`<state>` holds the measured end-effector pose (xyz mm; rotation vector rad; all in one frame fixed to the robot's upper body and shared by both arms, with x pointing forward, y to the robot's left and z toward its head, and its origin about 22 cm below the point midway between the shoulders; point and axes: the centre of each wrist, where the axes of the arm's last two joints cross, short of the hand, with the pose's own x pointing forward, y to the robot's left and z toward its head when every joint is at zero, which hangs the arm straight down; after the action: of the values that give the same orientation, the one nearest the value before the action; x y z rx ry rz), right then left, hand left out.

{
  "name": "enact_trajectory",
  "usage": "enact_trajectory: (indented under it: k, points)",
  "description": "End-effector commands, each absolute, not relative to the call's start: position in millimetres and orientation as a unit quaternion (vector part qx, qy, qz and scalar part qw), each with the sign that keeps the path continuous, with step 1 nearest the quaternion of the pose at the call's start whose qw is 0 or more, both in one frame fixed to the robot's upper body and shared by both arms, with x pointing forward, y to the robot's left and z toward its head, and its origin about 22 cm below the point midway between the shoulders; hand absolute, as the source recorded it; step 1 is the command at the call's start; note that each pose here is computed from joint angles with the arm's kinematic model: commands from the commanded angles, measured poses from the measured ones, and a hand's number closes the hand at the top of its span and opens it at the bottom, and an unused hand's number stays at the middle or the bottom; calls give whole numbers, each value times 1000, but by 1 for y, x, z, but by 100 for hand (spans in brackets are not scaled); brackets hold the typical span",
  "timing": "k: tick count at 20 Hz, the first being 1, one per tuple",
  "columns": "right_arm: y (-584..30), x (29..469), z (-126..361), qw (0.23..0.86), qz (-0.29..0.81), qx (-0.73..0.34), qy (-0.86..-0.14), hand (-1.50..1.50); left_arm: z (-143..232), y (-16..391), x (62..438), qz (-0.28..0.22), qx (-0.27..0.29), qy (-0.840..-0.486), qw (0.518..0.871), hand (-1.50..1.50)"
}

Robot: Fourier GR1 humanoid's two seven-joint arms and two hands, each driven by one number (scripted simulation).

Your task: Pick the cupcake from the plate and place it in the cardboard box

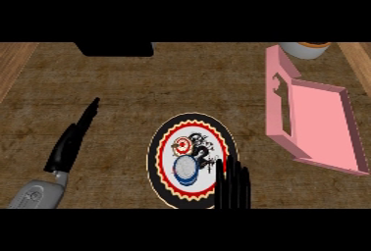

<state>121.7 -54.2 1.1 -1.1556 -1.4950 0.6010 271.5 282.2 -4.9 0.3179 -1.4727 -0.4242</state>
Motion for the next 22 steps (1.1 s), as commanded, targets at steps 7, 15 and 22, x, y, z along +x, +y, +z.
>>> enact_trajectory:
  k: [7,15,22]
  points:
    - [-25,188,-6,571,269,-493,-598,-150,2,288,282,-191,142,-665,708,0]
    - [-18,187,-21,576,267,-494,-594,-150,-9,272,264,-186,139,-661,714,0]
    - [-11,203,-21,585,284,-472,-595,-150,-9,286,277,-199,138,-665,707,0]
